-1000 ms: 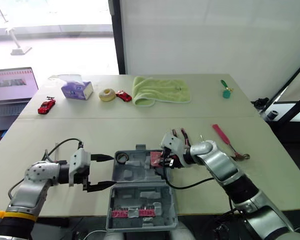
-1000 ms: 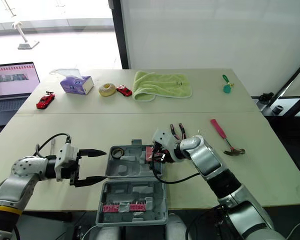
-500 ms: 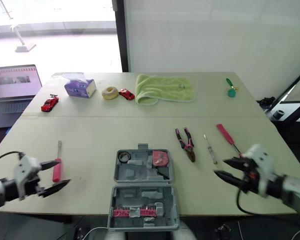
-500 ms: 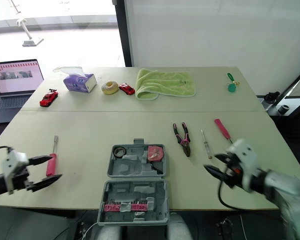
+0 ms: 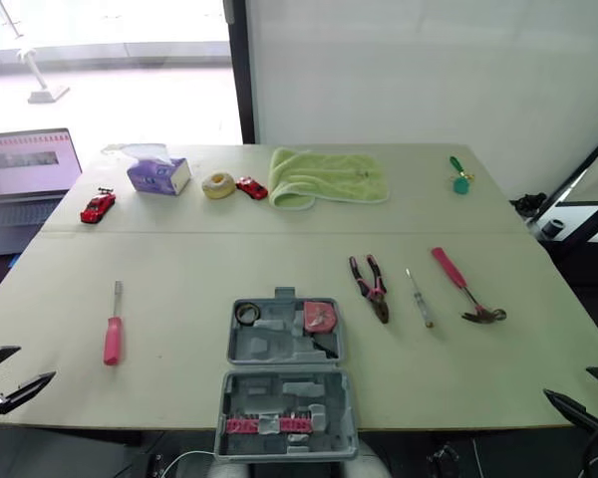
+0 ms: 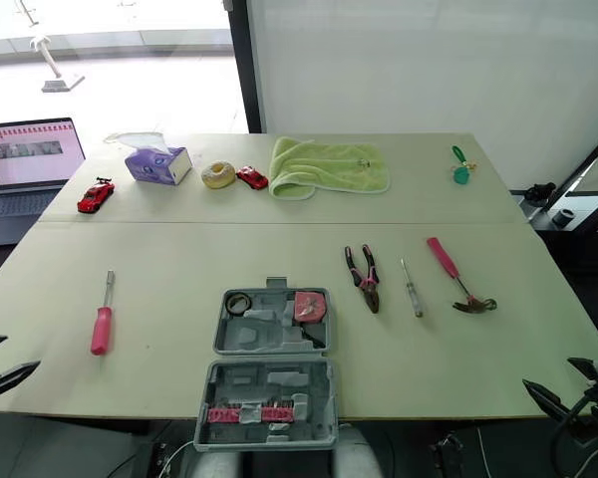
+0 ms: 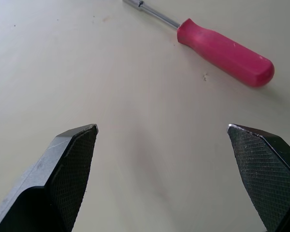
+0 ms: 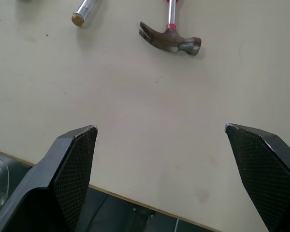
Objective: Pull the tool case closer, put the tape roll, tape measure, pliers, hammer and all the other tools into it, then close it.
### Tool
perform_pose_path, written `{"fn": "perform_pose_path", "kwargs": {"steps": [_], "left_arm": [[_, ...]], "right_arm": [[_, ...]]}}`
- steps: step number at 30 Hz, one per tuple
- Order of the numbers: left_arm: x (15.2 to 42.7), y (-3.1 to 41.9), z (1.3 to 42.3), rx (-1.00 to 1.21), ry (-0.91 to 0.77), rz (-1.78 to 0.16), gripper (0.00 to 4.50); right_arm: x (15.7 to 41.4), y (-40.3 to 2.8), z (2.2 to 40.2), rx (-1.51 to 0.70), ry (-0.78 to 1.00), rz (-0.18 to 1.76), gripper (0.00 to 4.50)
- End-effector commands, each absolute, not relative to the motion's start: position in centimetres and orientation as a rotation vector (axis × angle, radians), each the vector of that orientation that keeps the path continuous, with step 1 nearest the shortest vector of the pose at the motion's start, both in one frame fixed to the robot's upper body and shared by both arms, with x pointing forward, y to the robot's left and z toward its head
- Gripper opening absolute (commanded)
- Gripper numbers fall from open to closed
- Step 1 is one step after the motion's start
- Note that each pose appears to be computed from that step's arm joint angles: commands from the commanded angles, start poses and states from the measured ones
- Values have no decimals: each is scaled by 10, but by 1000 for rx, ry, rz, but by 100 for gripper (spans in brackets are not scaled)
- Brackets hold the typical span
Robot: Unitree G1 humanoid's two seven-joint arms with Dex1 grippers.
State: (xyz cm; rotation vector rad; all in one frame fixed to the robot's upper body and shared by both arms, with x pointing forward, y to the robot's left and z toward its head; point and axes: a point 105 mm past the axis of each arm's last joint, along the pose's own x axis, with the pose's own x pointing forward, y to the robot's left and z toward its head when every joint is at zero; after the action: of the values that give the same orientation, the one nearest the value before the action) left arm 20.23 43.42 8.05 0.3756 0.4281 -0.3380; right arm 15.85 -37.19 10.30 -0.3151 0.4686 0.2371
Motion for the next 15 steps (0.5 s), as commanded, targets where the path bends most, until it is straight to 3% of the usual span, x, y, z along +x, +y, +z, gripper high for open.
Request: {"fn": "perform_pose_path", "kwargs": {"steps": [1, 5, 11, 15], "left_arm": [[215, 421, 85, 397, 386, -401, 450], [234, 390, 89, 374, 304, -503, 450], [240, 291, 92, 292, 208, -829, 450], [237, 250, 95, 268, 159, -936, 450]], "right_arm": [[170, -356, 113, -355, 417, 287, 447], [181, -317, 116, -329, 384, 389, 447], [201, -224, 115, -227, 331, 534, 447], [218, -192, 102, -178, 339, 449, 447]]}}
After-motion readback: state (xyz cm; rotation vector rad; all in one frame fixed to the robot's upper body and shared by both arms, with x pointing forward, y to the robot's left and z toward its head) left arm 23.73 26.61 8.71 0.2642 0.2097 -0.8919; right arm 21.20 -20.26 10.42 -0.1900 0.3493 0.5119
